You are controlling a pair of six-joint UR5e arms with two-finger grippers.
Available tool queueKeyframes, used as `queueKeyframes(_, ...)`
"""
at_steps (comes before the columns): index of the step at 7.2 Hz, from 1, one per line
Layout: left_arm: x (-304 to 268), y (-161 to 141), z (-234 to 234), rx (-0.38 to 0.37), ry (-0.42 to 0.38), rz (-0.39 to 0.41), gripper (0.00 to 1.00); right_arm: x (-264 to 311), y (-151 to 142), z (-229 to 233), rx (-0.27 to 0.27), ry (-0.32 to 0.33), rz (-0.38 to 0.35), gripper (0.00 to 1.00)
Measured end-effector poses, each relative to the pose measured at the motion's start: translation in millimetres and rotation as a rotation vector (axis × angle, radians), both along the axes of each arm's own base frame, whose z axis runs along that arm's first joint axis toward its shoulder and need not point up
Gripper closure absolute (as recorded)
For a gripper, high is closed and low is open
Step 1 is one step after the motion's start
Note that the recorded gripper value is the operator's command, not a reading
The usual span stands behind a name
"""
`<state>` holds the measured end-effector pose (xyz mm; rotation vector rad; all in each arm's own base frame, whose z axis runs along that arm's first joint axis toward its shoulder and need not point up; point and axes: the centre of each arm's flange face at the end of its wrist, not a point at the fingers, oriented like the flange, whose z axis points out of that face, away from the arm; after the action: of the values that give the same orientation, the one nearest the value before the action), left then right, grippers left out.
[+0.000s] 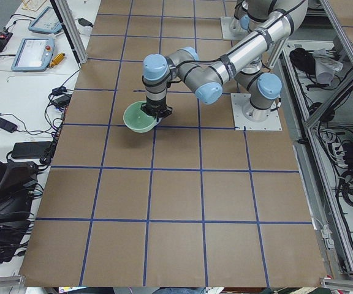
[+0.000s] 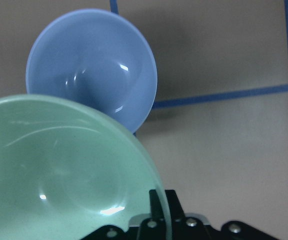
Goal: Stack green bowl on blue bowl
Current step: 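Lift the green bowl with the left gripper and carry it over the blue bowl, then lower the green bowl into the blue bowl and open the left gripper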
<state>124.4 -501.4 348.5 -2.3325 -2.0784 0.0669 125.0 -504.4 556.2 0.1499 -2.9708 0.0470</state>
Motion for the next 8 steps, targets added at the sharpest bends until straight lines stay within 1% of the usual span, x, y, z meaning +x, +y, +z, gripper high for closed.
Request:
queueKeyframes(2,-29.1,5.0,-21.4,0.015,0.009,0.001,1.0,0.0,0.0,0.0,0.0,0.0,0.0,0.0)
queueKeyframes(5,-32.2,0.8,-42.7,-0.005,0.001,0.012,1.0,0.0,0.0,0.0,0.0,0.0,0.0,0.0)
queueKeyframes(6,-31.5,-0.6,-45.6,-0.005,0.002,0.018,0.94,0.0,0.0,0.0,0.0,0.0,0.0,0.0)
queueKeyframes(7,-31.2,-1.8,-48.2,-0.003,0.004,0.029,0.11,0.0,0.0,0.0,0.0,0.0,0.0,0.0)
queueKeyframes(8,-30.9,-3.2,-50.0,-0.003,0.005,0.042,0.08,0.0,0.0,0.0,0.0,0.0,0.0,0.0)
